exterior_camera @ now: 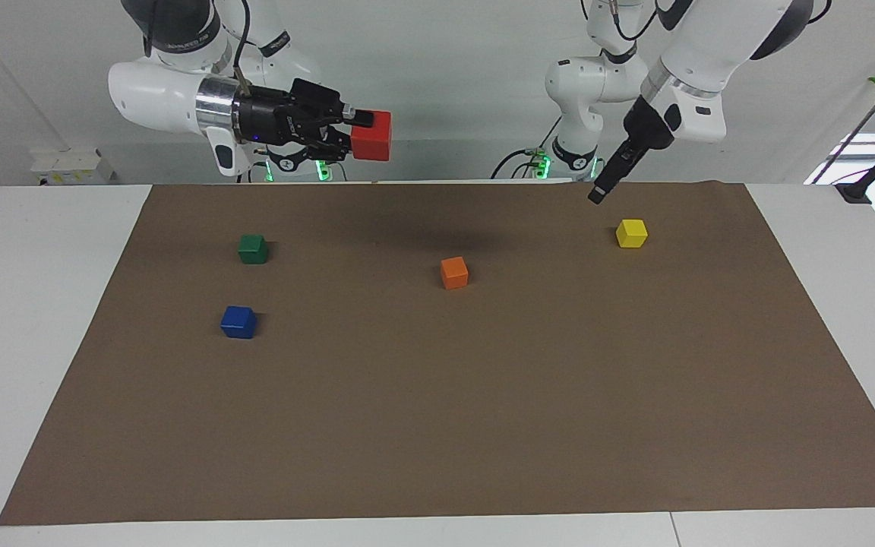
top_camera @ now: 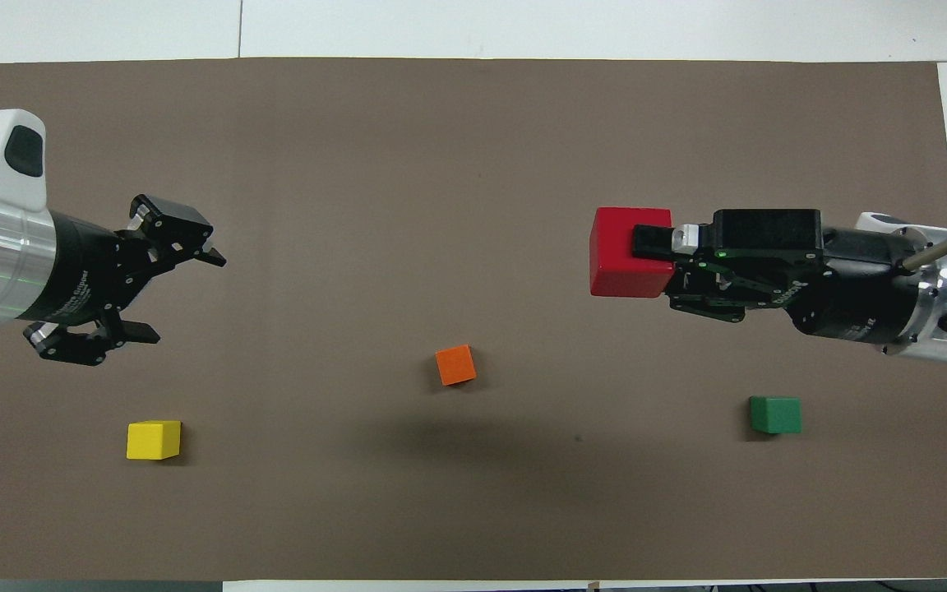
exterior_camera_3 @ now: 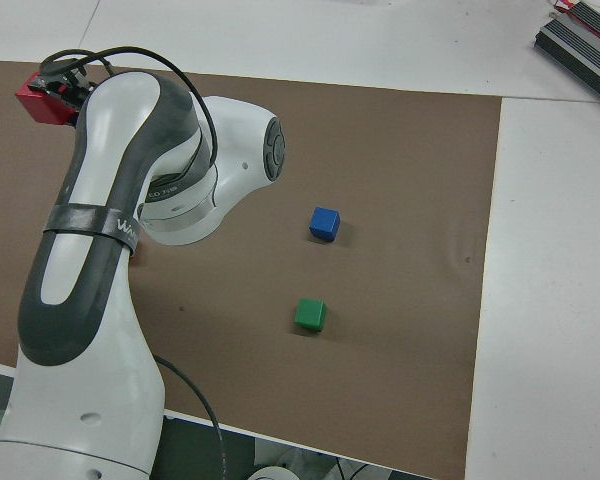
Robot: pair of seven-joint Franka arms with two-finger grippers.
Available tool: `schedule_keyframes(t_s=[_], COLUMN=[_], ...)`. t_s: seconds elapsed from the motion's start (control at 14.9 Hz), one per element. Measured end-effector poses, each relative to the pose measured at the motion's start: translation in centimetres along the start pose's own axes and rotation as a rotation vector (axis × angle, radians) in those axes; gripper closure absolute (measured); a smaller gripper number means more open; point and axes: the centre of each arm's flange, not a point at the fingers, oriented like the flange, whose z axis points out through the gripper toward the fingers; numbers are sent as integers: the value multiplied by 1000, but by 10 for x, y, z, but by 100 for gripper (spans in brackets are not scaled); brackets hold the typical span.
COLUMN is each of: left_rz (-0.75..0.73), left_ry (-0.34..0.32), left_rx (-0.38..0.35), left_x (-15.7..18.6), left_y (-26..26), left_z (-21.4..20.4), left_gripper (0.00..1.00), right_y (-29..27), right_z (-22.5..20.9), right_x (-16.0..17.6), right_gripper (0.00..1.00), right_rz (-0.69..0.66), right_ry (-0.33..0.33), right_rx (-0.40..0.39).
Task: Transfer red block to right arm and stack on blue block
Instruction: 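Open the left gripper and pull back while the right gripper withdraws, then carry the red cube with the right gripper over the blue cube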
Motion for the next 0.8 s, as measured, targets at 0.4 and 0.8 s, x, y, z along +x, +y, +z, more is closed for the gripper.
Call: schedule_keyframes(t_s=[0.4,0.8], left_rz=[402,642], left_ry=[50,78], left_rx=[76,113], left_x=[45,51], left_y=[-55,-75], left_z=[5,20], left_gripper=[0,0], right_y=[-17,-18], right_z=[-34,-62], right_x=[-9,-15], right_gripper=[44,44], right_rz=[-96,-183], right_ry=[-11,-26], right_rx=[-398,-765])
